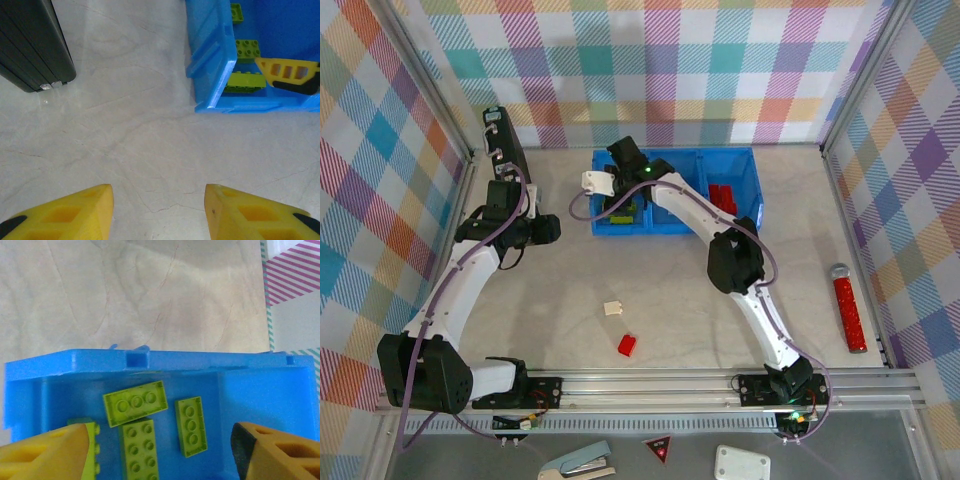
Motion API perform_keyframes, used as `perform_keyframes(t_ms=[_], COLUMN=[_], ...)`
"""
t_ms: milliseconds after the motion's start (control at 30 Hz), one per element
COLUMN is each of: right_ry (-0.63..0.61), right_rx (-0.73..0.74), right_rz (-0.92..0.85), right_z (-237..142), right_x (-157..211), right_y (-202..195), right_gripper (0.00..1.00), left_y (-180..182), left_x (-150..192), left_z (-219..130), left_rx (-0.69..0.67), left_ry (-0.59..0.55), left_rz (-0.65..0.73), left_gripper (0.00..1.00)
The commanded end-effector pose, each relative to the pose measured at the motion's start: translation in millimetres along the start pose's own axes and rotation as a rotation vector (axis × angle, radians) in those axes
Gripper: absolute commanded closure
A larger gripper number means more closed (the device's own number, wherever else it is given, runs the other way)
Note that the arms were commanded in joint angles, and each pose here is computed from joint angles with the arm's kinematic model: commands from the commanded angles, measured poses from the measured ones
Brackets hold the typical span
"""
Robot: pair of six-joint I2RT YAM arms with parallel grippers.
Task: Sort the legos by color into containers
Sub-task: Place the lego in the container, then pick up the lego from the middle-left of the table.
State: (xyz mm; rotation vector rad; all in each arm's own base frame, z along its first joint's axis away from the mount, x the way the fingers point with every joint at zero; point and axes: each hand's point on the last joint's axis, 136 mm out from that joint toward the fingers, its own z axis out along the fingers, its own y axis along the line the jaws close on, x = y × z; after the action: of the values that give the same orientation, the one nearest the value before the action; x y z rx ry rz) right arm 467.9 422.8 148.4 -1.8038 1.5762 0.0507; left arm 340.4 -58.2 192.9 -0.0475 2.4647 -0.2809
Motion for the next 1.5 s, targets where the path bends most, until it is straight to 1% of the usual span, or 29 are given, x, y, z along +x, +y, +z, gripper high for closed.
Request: perform_keyframes(t_ms=[0, 233, 367, 500, 667, 833, 900, 1033, 1100, 1267, 1467], right_ry=[-0.037, -0.013, -0.018, -0.011, 0.020, -0.013, -0.006, 0.029, 0.042, 0.064, 0.077], right_rx=[-0.052, -0.113, -0.126, -0.140, -0.126, -0.114, -0.104, -0.060, -0.015, 0.081, 0.101], right_rz=[0.061, 0.188, 0.304, 0.433, 0.614, 0.783, 0.858, 0.917, 0.939, 0.978, 1.025], right_z=[-30.4, -54.9, -71.9, -86.1, -104.1, -119.0, -123.6, -136.6, -146.7, -172.6, -196.6], right_x=[-18.3, -20.4, -20.5, -11.8, 4.2, 6.9, 11.9, 28.9, 40.8, 66.6, 87.3], right_y=[13.3, 45.7, 64.9, 91.5, 119.5, 147.5, 157.6, 170.5, 173.0, 179.2, 198.3], right_gripper=[0.25, 0.27, 0.28, 0.28, 0.30, 0.31, 0.31, 0.31, 0.31, 0.30, 0.30], left_y=[2.5, 1.4, 1.7, -0.1, -6.2, -24.1, -33.8, -47.4, -55.2, -75.4, -95.3], left_x=[2.5, 4.4, 6.9, 10.5, 22.7, 35.8, 43.8, 62.9, 74.0, 94.2, 117.2], left_z=[-3.2, -1.6, 2.2, 7.5, 13.9, 15.1, 15.2, 17.2, 19.0, 23.3, 32.8], left_rx=[0.000, 0.008, 0.007, 0.020, 0.034, 0.051, 0.058, 0.024, 0.002, -0.045, -0.101], left_ry=[-0.002, 0.007, 0.023, 0.050, 0.115, 0.200, 0.233, 0.282, 0.303, 0.319, 0.327], left_rz=[-0.019, -0.018, -0.019, -0.035, -0.048, -0.031, -0.026, -0.006, 0.005, 0.021, 0.032], left_gripper=[0.49, 0.49, 0.49, 0.49, 0.48, 0.45, 0.44, 0.43, 0.42, 0.40, 0.37])
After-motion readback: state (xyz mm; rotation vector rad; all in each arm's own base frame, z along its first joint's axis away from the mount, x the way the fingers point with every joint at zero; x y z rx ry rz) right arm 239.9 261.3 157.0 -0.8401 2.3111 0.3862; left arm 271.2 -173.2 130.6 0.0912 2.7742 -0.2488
